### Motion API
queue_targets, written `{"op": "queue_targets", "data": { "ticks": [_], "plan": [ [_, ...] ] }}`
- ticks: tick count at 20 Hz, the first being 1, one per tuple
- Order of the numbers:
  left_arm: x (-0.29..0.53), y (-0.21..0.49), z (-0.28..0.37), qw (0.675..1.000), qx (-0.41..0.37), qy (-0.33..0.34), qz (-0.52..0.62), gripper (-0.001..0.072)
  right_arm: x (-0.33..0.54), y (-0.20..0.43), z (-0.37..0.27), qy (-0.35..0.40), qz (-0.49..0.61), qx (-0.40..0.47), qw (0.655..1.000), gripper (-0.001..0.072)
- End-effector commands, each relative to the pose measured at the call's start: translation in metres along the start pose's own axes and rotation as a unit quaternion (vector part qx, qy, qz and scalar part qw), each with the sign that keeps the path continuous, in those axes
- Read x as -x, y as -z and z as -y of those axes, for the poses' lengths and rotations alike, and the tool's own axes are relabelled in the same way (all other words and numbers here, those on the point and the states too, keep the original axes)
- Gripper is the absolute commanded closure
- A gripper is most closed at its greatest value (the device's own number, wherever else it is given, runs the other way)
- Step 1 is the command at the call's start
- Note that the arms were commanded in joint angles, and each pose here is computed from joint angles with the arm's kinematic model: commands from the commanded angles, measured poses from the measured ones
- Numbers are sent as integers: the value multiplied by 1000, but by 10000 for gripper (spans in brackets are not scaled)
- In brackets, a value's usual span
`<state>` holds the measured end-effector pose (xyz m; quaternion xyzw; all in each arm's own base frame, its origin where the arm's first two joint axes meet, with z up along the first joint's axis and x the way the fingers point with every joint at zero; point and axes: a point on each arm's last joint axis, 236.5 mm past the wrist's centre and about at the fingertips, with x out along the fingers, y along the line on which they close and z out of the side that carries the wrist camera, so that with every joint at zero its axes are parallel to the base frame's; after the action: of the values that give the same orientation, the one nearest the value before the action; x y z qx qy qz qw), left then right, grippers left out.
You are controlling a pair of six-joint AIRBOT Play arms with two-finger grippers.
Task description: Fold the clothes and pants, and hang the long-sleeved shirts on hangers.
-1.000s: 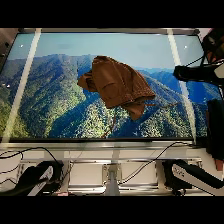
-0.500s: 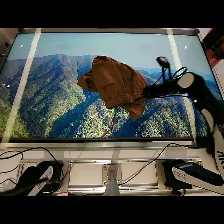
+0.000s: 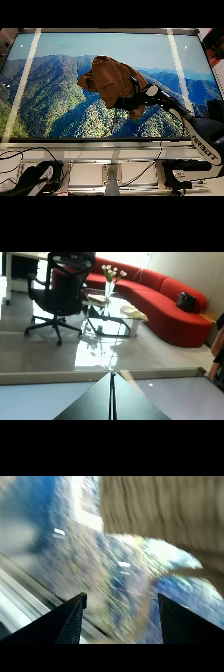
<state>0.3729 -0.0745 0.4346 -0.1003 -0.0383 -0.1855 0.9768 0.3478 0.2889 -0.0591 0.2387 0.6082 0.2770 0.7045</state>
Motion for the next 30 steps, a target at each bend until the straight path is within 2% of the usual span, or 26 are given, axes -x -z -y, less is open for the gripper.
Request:
{"op": "queue_targets", "data": {
  "ticks": [1, 4, 13, 16, 30],
  "plan": [
    [0, 5, -6, 1000, -22, -12, -10, 680, -24, -15, -4, -37, 27, -85, 995, 184],
    [0, 8, -7, 999, -25, -12, -16, 681, -29, -28, 6, -28, 54, -99, 993, 157],
    [0, 9, -9, 999, -35, -18, -19, 680, -24, -7, 32, 2, -1, -98, 995, 155],
    [0, 9, -9, 999, -34, -18, -19, 681, -17, -20, 42, 6, 20, -109, 994, 155],
    [0, 9, -9, 999, -34, -18, -19, 681, -26, -46, 24, -26, 80, -138, 987, 158]
  ]
}}
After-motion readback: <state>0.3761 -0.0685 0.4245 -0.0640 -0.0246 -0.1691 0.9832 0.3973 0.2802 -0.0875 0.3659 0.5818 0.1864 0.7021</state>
